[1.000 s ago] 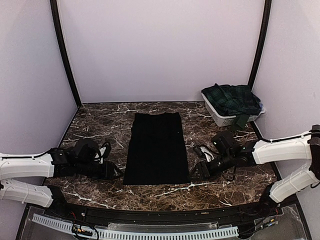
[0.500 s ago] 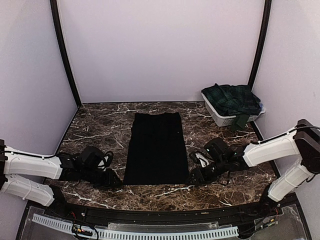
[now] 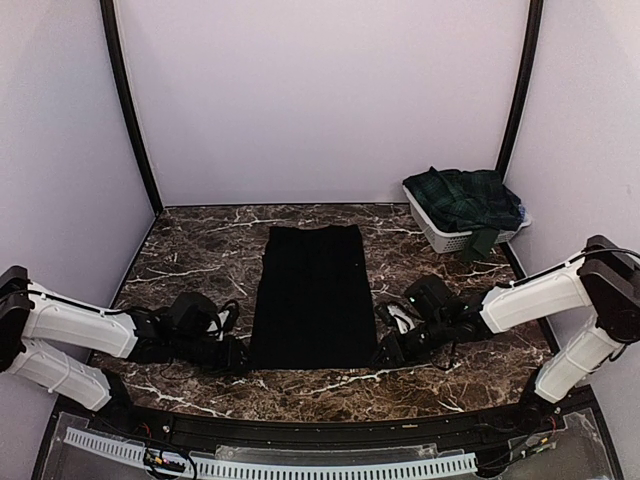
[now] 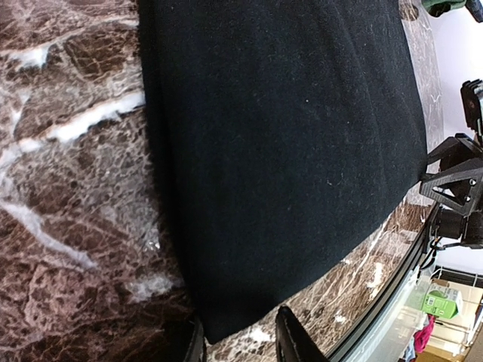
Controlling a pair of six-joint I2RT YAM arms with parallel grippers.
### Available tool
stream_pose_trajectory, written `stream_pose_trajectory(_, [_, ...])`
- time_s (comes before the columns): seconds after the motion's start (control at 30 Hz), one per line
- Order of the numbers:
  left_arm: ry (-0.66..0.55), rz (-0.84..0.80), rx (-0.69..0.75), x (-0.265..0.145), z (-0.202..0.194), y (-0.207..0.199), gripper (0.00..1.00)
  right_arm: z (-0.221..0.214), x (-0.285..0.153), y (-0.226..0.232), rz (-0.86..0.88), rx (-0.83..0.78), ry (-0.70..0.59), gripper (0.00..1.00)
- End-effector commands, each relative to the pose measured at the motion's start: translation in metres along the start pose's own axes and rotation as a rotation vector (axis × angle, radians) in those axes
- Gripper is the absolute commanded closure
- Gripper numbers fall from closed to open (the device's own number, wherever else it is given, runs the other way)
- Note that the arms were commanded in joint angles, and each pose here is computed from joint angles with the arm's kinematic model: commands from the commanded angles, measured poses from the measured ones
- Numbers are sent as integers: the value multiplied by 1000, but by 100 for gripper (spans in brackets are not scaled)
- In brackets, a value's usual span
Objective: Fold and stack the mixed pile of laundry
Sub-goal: Pick up the 2/3-rectangle-folded T-shirt from the center of the board, then fold the 2/3-rectangle-folded T-shirt at the center of the board.
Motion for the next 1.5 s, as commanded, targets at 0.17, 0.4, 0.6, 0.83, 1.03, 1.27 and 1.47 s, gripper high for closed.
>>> stream_pose_trajectory(0.17, [58,-4,-16,7,-15,4,87,0,0,10,15,-35,4,90])
stream_pose_trajectory(0.4, [46,-19,9,-23,-23,-12,100,-30,-6,25,14,-66,39,100])
stream_pose_trajectory(0.6, [-10,16,103,-47,-6,-23,100,-16,-36,49,16,-121,-78,100])
stream_pose_trajectory(0.83, [-127,72,132,-53,67,-26,100,45,-51,63,19,-175,-170,100])
stream_pose_trajectory(1.03, [-268,120,134,-64,145,-10,100,108,-62,63,10,-194,-253,100])
stream_pose_trajectory(1.27, [-356,112,164,-49,224,-3,100,180,-64,54,-2,-220,-325,100])
stream_pose_trajectory(1.47, [-343,110,208,-20,260,2,100,227,-71,47,1,-217,-372,100])
Point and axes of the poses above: each gripper's point midway between its finger pads, its own x axis out along the fingers, its own y axis along the line the jaws close on, z = x × y, the point moved 1 cm from there along -x, back along the fingers, and after that the axes turned 14 degrees about x, right-handed, at the moved point
